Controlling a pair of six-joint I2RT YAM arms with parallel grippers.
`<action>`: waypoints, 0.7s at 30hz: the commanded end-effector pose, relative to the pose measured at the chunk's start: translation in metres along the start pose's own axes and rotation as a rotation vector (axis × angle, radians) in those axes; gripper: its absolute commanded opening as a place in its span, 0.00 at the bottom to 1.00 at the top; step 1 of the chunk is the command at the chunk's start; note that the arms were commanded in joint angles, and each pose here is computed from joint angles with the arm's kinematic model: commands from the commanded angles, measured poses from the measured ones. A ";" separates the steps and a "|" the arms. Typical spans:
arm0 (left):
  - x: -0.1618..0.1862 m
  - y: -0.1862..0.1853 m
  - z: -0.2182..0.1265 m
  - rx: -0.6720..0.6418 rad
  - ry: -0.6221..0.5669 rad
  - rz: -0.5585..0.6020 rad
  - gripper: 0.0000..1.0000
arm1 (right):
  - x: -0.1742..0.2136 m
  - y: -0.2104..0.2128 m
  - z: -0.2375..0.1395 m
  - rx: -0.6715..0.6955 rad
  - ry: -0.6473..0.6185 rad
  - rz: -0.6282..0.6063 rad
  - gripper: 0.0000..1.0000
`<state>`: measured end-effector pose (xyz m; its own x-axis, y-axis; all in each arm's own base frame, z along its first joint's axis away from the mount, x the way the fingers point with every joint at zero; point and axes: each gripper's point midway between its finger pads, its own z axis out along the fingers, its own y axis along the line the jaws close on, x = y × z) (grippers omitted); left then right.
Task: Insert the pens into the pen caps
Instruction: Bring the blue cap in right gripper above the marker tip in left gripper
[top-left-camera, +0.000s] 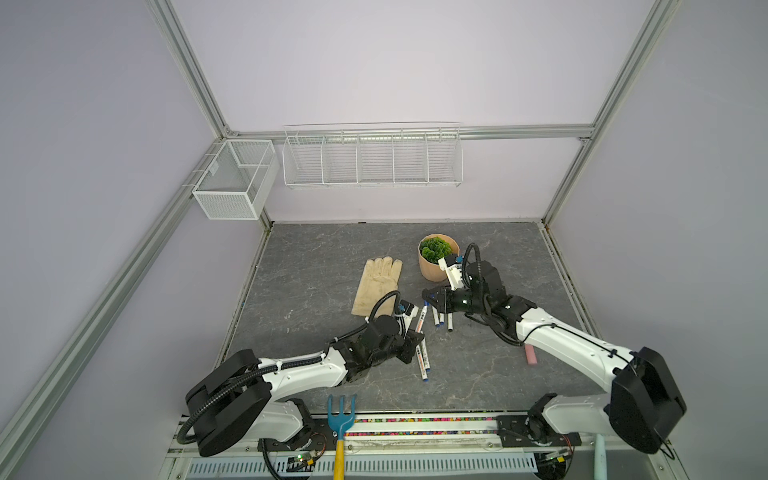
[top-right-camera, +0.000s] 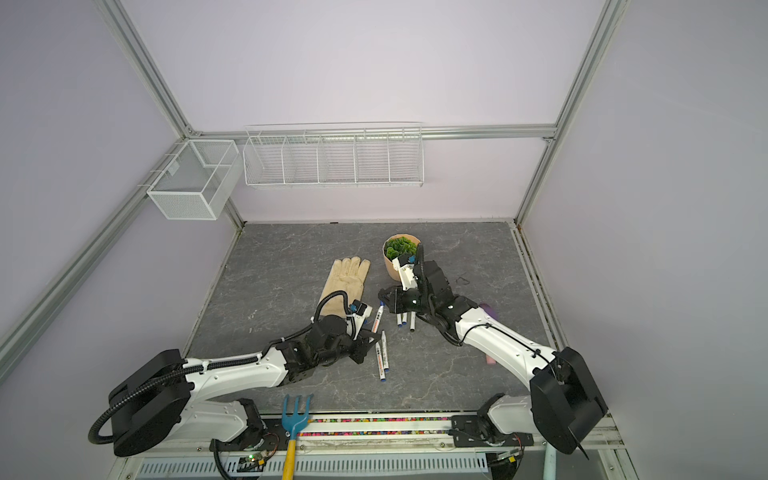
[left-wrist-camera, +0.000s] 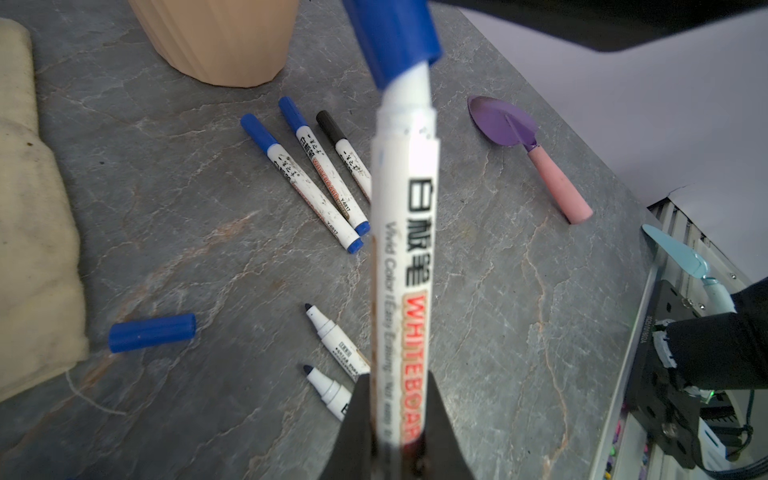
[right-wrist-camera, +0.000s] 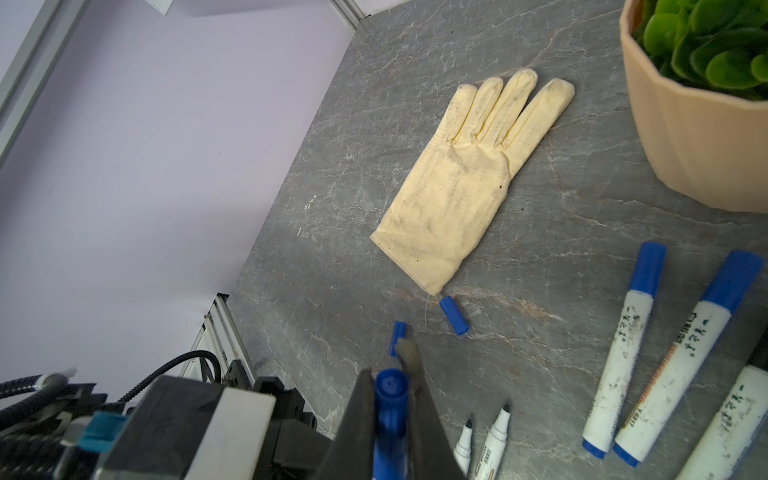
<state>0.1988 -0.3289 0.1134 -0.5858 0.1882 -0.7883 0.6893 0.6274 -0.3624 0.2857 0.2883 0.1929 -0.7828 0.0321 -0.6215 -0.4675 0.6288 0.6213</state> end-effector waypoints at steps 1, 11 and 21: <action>-0.027 -0.004 -0.001 0.001 -0.098 -0.006 0.00 | 0.010 0.002 -0.008 -0.008 0.022 -0.007 0.08; -0.087 -0.015 -0.012 0.092 -0.304 -0.079 0.00 | 0.008 0.026 -0.024 -0.152 0.049 -0.016 0.07; -0.108 -0.016 -0.010 0.121 -0.332 -0.068 0.00 | 0.039 0.042 -0.033 -0.258 0.237 -0.071 0.06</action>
<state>0.2108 -0.3465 0.1513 -0.5626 0.0635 -0.8243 0.7191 0.5295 -0.4500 0.2801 0.2803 0.2379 -0.7073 -0.0021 -0.7070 -0.6053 0.5184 0.6041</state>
